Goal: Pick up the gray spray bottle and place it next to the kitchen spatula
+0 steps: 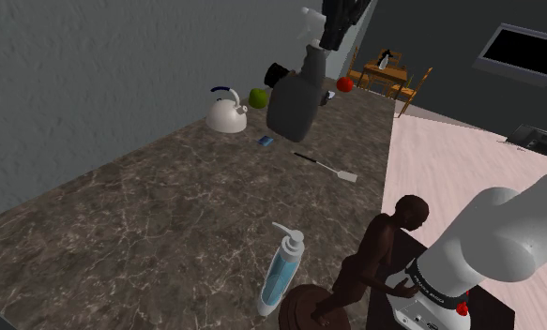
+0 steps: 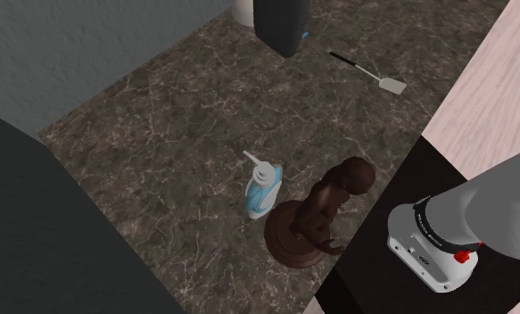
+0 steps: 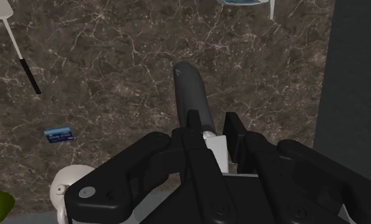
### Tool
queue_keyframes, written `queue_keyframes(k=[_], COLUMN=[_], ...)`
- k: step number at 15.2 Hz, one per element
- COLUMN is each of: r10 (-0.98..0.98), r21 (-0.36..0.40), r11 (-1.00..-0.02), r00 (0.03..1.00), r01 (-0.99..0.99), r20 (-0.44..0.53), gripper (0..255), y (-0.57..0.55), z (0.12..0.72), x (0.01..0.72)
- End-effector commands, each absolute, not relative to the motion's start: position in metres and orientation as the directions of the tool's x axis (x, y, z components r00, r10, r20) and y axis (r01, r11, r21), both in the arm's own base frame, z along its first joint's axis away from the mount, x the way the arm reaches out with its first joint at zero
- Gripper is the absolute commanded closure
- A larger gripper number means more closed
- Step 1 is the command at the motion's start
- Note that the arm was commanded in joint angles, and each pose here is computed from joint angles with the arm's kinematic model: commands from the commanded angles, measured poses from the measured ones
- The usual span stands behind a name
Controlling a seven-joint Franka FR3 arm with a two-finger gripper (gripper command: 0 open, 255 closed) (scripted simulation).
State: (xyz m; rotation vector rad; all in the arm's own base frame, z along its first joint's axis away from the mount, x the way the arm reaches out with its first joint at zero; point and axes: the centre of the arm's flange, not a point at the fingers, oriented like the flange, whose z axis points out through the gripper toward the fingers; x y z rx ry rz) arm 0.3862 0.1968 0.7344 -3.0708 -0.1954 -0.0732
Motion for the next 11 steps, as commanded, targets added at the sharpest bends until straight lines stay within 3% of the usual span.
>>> queue_keyframes(k=[1,11], r10=[0.127,0.127], r21=[-0.061,-0.061], r11=[-0.99,-0.99], r00=[0.991,0.991], r01=[0.13,0.13], r20=[0.051,0.051], gripper=[255,255], y=[0.17,0.042], z=[0.733,0.734], x=[0.382,0.349])
